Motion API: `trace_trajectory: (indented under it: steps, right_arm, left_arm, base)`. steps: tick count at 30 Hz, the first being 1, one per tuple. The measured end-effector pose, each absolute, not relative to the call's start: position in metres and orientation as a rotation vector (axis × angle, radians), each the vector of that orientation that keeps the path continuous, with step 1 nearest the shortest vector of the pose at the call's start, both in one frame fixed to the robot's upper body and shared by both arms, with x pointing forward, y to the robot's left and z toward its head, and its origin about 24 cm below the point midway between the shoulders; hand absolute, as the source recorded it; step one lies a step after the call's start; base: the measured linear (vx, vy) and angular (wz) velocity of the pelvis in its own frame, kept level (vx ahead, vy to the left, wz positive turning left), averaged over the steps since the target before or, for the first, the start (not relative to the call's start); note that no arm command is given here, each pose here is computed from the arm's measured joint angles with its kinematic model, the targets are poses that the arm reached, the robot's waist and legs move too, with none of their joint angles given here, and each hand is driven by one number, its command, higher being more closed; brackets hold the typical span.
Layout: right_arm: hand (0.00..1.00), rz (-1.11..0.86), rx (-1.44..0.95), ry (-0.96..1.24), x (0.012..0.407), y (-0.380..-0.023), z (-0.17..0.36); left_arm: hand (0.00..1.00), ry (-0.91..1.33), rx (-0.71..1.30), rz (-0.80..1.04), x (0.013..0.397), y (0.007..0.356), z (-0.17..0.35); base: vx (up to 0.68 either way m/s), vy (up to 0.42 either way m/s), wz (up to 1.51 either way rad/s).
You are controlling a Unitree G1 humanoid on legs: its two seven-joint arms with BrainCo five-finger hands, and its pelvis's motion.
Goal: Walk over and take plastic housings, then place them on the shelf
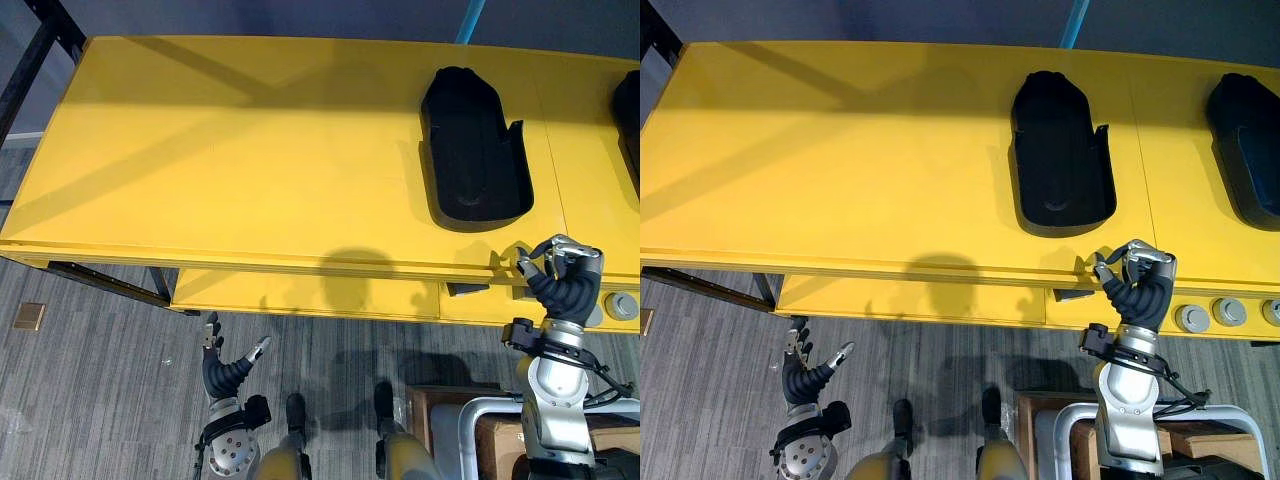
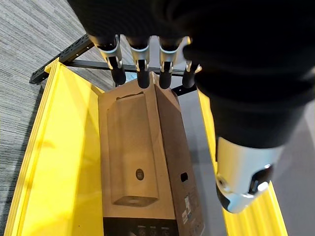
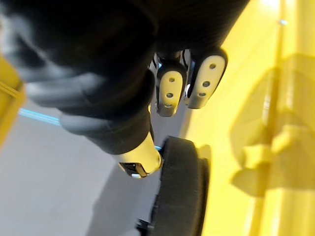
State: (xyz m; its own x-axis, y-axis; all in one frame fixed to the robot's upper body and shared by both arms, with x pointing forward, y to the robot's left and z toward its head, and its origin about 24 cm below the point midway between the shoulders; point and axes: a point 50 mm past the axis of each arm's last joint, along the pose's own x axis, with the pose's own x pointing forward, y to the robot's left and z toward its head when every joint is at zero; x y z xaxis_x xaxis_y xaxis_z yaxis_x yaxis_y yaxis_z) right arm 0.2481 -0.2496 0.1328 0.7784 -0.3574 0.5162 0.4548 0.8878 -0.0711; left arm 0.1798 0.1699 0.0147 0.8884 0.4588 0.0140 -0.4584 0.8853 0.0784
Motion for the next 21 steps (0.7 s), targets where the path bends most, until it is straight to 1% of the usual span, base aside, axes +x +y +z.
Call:
trace_trajectory:
  steps: [9, 21]
  right_arm:
    - [1.0, -0.449, -0.184, -0.458, 0.29, -0.249, 0.135]
    - [1.0, -0.441, -0.209, -0.471, 0.316, -0.253, 0.155]
  left_arm:
    - [0.0, 0.008, 0.095, 0.459, 0.179, 0.17, 0.013]
    - [0.0, 0.01, 0.088, 0.44, 0.179, 0.164, 0.013]
  base:
    - [0.02, 0.027, 0.09]
    - [0.01, 0.018, 0.03]
